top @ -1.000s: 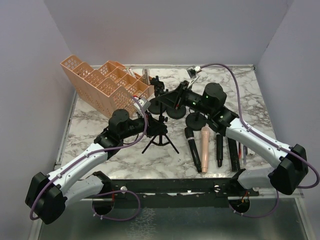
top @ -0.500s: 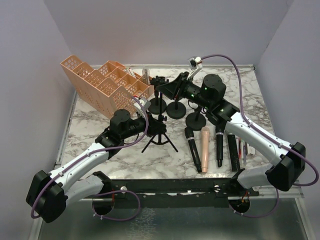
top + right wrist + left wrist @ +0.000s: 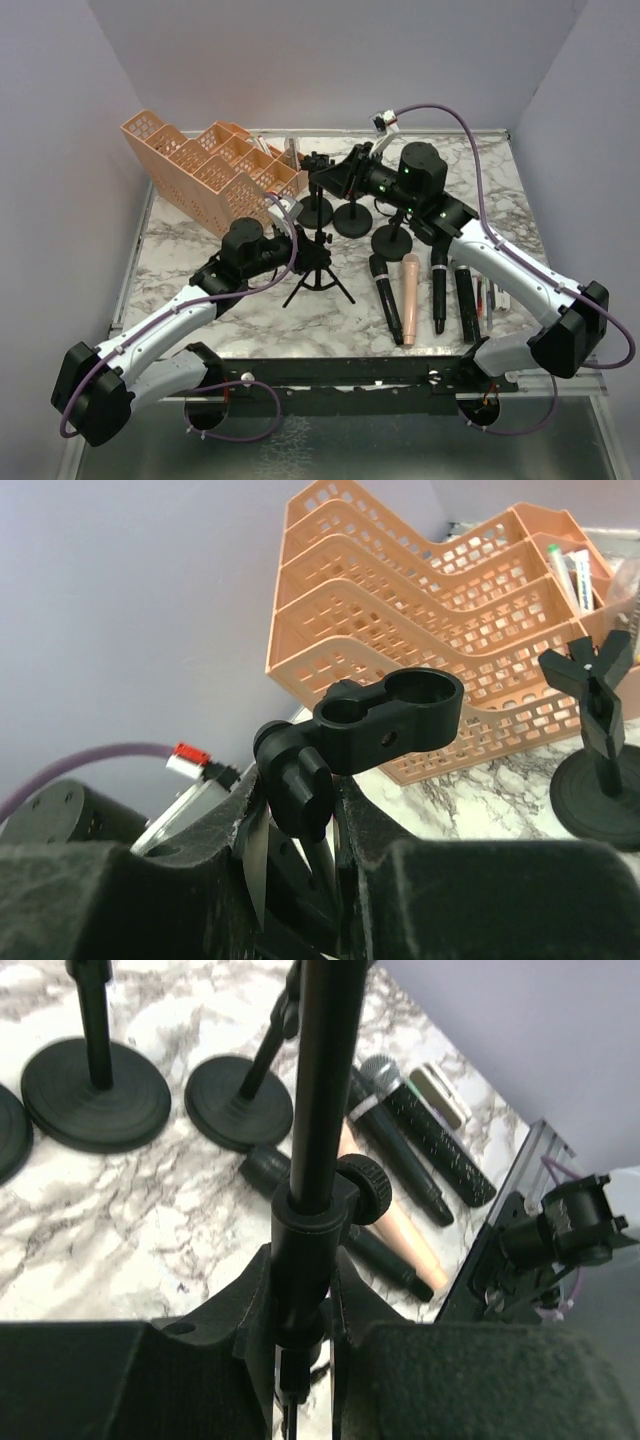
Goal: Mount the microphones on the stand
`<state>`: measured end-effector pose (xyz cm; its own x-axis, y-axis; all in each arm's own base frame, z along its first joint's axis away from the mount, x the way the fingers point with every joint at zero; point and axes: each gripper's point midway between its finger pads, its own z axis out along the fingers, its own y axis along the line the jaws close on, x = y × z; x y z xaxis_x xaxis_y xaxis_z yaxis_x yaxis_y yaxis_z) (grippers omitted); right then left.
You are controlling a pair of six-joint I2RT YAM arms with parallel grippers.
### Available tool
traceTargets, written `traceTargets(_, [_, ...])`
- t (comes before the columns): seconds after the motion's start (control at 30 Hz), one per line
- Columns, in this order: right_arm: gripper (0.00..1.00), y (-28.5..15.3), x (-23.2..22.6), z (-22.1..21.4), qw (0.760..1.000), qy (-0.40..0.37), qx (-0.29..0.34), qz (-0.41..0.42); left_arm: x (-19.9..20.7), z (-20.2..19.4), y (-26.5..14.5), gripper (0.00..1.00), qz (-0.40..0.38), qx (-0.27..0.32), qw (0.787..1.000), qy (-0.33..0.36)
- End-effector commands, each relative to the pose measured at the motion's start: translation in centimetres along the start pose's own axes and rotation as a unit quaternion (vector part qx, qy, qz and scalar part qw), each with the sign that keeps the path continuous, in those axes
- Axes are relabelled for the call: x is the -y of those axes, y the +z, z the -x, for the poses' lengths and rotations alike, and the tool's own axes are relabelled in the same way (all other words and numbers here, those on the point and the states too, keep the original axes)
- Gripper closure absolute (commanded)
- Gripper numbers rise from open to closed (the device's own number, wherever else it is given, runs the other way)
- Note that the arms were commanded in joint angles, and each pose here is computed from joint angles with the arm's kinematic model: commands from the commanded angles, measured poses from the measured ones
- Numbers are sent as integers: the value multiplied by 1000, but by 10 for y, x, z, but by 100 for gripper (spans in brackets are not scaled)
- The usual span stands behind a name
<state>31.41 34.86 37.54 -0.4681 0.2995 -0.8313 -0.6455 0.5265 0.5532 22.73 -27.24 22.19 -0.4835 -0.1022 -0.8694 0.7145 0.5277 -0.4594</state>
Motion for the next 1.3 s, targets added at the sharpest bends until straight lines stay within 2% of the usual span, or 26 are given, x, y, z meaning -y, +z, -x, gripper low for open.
traceTargets(0.0, [80, -44, -72, 44, 968, -117, 122, 188, -12, -34, -3, 100, 30, -63, 997, -27])
traceTargets(0.07, [79, -60, -90, 37, 948, -154, 129, 247, -14, -35, -4, 100, 34, -62, 997, -27])
traceTargets(0.13, [79, -70, -98, 35, 937, -173, 139, 271, -13, -34, -4, 100, 33, -61, 997, -25])
traceTargets(0.2, [78, -68, -92, 42, 945, -159, 149, 246, -12, -32, -5, 100, 32, -57, 998, -24])
traceTargets(0.33, [80, -47, -57, 55, 978, -90, 139, 130, -10, -28, -7, 98, 34, -43, 998, -27])
traceTargets(0.4, [81, -39, -45, 50, 984, -71, 125, 102, -7, -23, -8, 80, 30, -32, 999, -30])
traceTargets(0.47, [81, -34, -44, 40, 985, -72, 108, 110, 4, -16, -11, 52, 8, -20, 999, -26])
traceTargets(0.53, [80, -33, -48, 30, 983, -78, 97, 136, 12, -5, -15, 33, -2, -1, 1000, -24])
traceTargets(0.6, [80, -33, -51, 20, 981, -77, 85, 156, 23, 5, -20, 26, -20, 14, 1000, -17])
traceTargets(0.73, [80, -33, -52, 9, 980, -69, 69, 172, 36, 26, -31, 20, -36, 51, 998, -7])
traceTargets(0.83, [80, -32, -51, 1, 980, -62, 56, 178, 44, 48, -36, 11, -43, 93, 995, -4])
traceTargets(0.93, [80, -30, -51, -6, 981, -54, 35, 181, 51, 67, -35, 10, -56, 126, 990, 9])
traceTargets(1.07, [80, -33, -57, -8, 981, -42, 19, 190, 49, 81, -26, 12, -47, 131, 990, 32])
traceTargets(1.23, [80, -39, -64, -11, 980, -26, -13, 196, 47, 84, -15, 37, -46, 127, 990, 37])
traceTargets(1.27, [80, -40, -65, -12, 980, -23, -15, 197, 47, 84, -13, 39, -48, 124, 990, 36])
